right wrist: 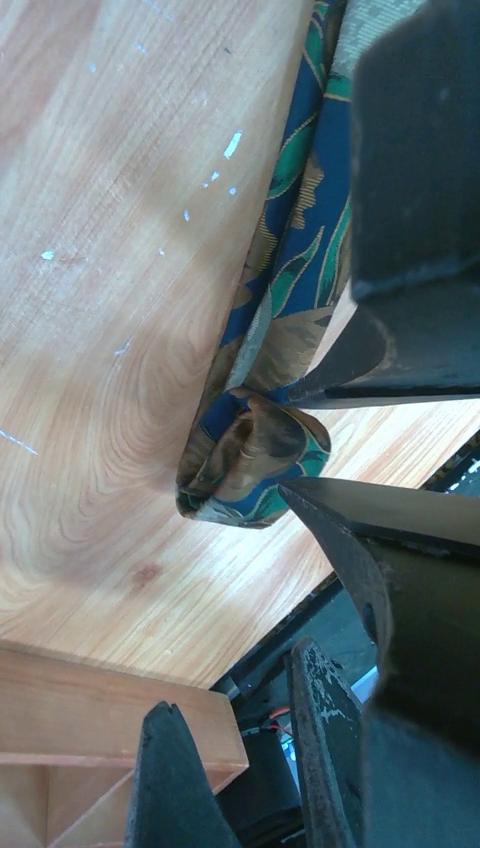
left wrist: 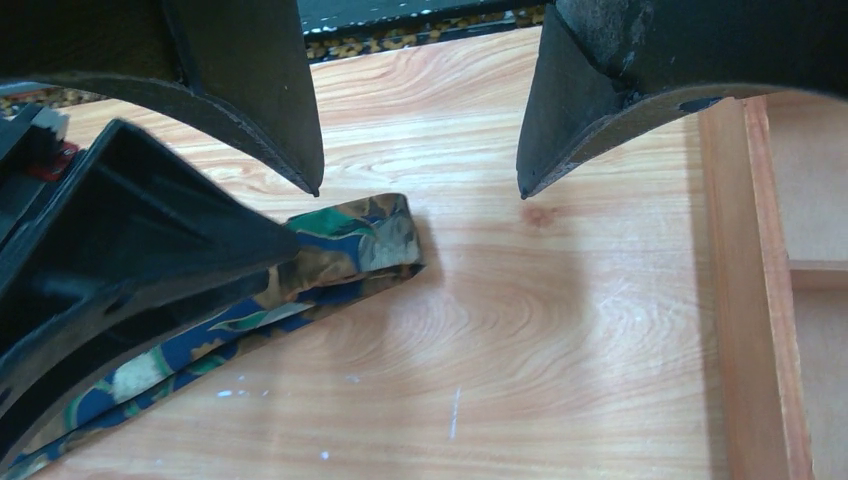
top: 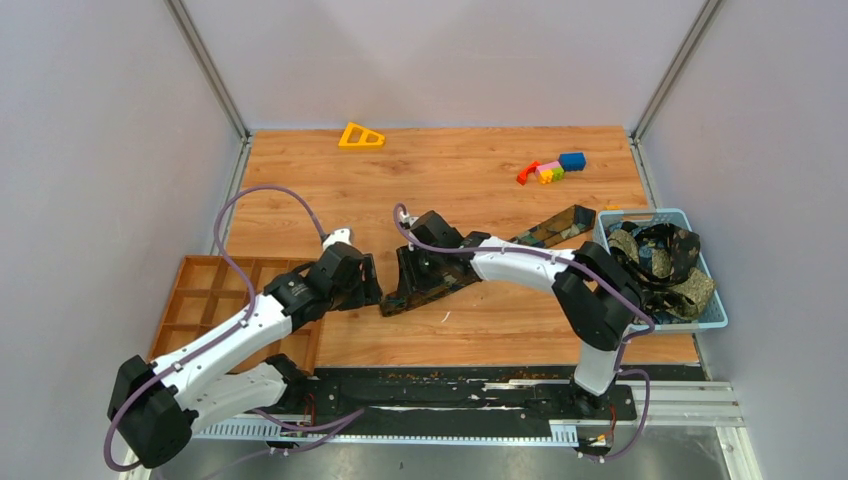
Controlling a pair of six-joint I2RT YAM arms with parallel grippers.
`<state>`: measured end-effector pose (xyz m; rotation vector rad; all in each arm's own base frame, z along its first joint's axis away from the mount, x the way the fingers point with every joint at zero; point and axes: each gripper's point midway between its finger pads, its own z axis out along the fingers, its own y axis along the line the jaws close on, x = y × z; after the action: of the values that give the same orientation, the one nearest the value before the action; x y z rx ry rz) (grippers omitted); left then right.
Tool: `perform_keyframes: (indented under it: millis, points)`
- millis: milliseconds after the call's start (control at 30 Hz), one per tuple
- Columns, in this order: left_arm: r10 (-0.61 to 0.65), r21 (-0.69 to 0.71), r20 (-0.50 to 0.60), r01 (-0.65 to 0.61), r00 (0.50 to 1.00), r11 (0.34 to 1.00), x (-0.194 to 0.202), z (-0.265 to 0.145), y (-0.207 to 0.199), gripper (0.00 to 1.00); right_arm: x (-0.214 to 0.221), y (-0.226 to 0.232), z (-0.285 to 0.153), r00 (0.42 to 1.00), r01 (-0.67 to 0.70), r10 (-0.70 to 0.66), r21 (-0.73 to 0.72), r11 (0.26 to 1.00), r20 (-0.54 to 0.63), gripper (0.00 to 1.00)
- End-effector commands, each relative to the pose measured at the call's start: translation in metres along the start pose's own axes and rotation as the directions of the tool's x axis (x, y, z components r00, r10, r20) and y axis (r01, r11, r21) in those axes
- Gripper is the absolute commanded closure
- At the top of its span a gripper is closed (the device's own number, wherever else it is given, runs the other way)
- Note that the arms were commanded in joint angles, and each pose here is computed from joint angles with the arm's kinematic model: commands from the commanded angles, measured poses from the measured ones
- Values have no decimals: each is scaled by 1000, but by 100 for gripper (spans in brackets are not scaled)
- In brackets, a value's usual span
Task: Roll the ties
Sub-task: Roll the tie at the center of the board.
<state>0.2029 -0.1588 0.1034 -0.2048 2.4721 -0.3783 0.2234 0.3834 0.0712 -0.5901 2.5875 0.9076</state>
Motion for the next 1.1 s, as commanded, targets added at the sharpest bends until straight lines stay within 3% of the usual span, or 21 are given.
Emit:
perform_keyframes:
  millis: [0,233,600,1067]
  points:
    - [18,-3,38,-18,999,1000,-1,0,8,24,-8,3,4,1000,22,-22,-2,1000,-1,70]
    - [66,-64,19,-65,998,996,-8,13,11,32,-4,-7,10,1000,24,-24,32,999,-14,79]
    - [122,-82,-73,-128,990,988,-14,44,1,44,-3,-23,20,999,33,-31,70,997,-32,83]
    - [37,61,-61,-33,997,998,9,34,-4,36,5,-43,31,997,38,-32,96,995,-70,86]
